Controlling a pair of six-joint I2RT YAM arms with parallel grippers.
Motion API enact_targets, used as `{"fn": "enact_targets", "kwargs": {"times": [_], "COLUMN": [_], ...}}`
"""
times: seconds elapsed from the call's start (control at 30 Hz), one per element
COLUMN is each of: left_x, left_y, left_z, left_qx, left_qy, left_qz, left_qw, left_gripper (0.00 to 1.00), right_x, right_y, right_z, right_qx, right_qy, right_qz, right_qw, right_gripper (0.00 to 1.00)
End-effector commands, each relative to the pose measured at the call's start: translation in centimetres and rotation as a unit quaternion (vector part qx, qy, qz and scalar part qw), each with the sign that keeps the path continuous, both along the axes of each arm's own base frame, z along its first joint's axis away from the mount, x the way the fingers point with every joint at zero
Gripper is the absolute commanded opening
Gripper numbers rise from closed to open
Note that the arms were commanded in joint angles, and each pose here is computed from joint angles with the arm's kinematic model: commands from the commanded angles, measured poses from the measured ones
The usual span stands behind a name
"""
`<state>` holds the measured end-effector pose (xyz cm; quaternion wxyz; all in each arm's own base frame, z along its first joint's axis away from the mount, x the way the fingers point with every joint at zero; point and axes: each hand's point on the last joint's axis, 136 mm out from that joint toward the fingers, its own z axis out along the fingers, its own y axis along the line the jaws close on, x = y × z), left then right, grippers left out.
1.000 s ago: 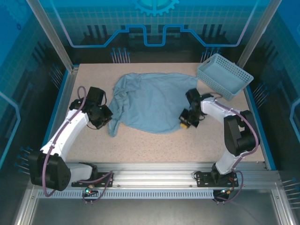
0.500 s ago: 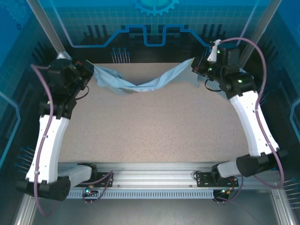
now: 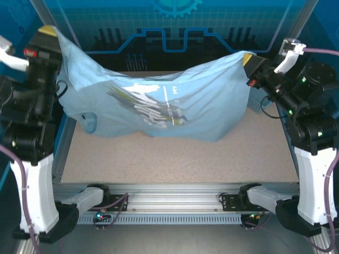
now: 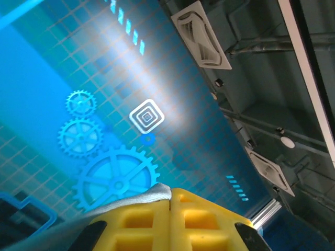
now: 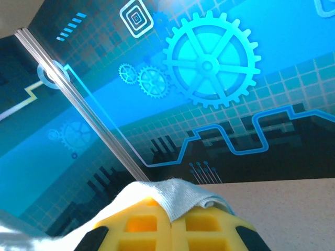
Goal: Fold and stack the t-shirts
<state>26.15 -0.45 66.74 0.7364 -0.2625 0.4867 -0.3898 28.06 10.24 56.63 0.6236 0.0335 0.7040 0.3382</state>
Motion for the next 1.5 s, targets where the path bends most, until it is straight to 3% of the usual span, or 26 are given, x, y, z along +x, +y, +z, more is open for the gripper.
{"fn": "enact_targets", "kwargs": {"times": [0.0,0.2,0.37,0.53,0.7,0.87,0.97,1.1,1.17,1.3,1.4,1.47], "left_x": [7.8,16.8,19.5,16.4,9.6,5.6,6.0,6.6,6.0,3.3,1.1,0.0], "left_y": [-0.8,0.4,3.0,4.5,3.4,1.6,1.5,0.7,-0.7,-4.3,-6.7,-8.0], "left_z": [-2.8,-4.9,-4.0,0.9,7.1,5.5,-1.3,-16.5,-24.4,-40.0,-48.7,-52.4], "left_qx": [0.004,-0.003,-0.018,0.002,0.020,0.021,-0.015,-0.078,-0.104,-0.134,-0.150,-0.150], "left_qy": [0.059,0.087,0.067,0.003,-0.082,-0.047,0.030,0.180,0.255,0.404,0.487,0.521], "left_qz": [-0.025,-0.076,-0.099,-0.087,-0.089,-0.099,-0.095,-0.105,-0.124,-0.153,-0.172,-0.183], "left_qw": [0.998,0.993,0.993,0.996,0.992,0.994,0.995,0.975,0.953,0.892,0.843,0.820], "left_gripper": [0.00,0.00,0.00,0.00,0.00,0.00,0.00,0.00,0.00,0.00,0.00,0.00], "right_x": [5.7,13.7,18.6,20.7,20.9,21.4,22.2,22.3,21.3,18.7,17.5,17.1], "right_y": [1.1,2.3,2.9,1.5,-1.7,-2.5,-1.4,0.4,1.0,0.5,-0.1,-0.5], "right_z": [-2.9,-4.8,-4.4,-0.6,3.4,1.7,-2.7,-14.2,-21.5,-34.0,-40.9,-44.1], "right_qx": [0.013,0.056,0.066,0.080,0.127,0.134,0.117,0.077,0.069,0.087,0.071,0.053], "right_qy": [0.052,0.080,0.082,0.036,-0.008,0.025,0.094,0.242,0.313,0.417,0.488,0.522], "right_qz": [0.014,0.049,0.068,0.065,0.053,0.062,0.080,0.074,0.062,0.027,0.008,-0.001], "right_qw": [0.998,0.994,0.992,0.994,0.990,0.989,0.985,0.964,0.945,0.904,0.870,0.851], "right_gripper": [0.00,0.00,0.00,0.00,0.00,0.00,0.00,0.00,0.00,0.00,0.00,0.00]}}
